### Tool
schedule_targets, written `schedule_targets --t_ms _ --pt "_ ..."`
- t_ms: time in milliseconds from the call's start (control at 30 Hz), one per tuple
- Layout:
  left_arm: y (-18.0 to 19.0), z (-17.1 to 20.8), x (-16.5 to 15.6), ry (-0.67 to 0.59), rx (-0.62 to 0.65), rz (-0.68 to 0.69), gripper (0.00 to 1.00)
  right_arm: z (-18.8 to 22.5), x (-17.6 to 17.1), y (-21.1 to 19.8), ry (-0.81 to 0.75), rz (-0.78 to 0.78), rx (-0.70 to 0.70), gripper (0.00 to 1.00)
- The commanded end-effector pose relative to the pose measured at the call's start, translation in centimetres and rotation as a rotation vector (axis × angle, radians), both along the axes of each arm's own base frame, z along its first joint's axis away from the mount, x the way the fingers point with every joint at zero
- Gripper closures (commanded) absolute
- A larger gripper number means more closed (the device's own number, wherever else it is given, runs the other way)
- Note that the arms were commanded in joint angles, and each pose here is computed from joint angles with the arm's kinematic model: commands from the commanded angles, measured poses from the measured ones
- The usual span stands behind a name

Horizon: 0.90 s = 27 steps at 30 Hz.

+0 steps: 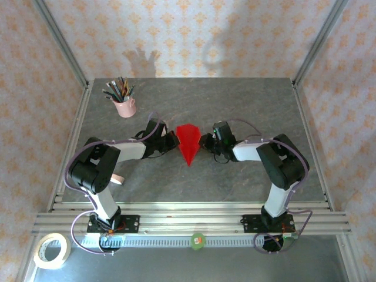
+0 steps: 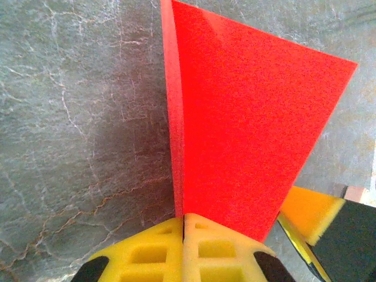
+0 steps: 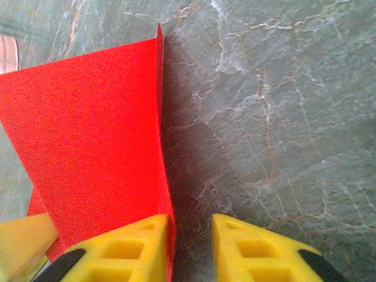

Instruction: Fold a paper plane with a square sheet of paper (pick it up from the middle)

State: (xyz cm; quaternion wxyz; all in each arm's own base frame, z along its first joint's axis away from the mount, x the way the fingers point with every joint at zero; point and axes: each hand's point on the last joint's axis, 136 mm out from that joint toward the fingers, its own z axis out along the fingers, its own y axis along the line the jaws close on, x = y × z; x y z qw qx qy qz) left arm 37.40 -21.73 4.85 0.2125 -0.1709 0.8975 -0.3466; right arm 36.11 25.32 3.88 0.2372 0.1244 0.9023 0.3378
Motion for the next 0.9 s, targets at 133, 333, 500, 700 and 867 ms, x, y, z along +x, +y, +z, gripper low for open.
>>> schedule_targets --t_ms 133,333,500,700,867 --pt "0.3 -0.1 0.1 -0.003 -0.007 0.008 0.99 4.1 -0.5 -0.3 -0.076 0.006 -0.073 0.61" --pt "0.2 -0.2 0.0 -0.003 -0.009 -0.001 0.99 3.2 -2.8 2.2 -0.050 0.081 -0.159 0.55" --pt "0.2 -0.2 0.1 -0.004 -0.009 -0.003 0.99 2.0 -3.8 4.1 -0.020 0.126 -0.215 0.53" --pt "0.1 -0.2 0.1 -0.001 -0.012 -0.005 0.98 0.7 -4.0 5.2 0.012 0.150 -0.248 0.53" --pt "0.0 0.0 0.0 -0.004 -0.018 -0.010 0.98 0.9 -4.4 6.4 0.004 0.199 -0.234 0.51"
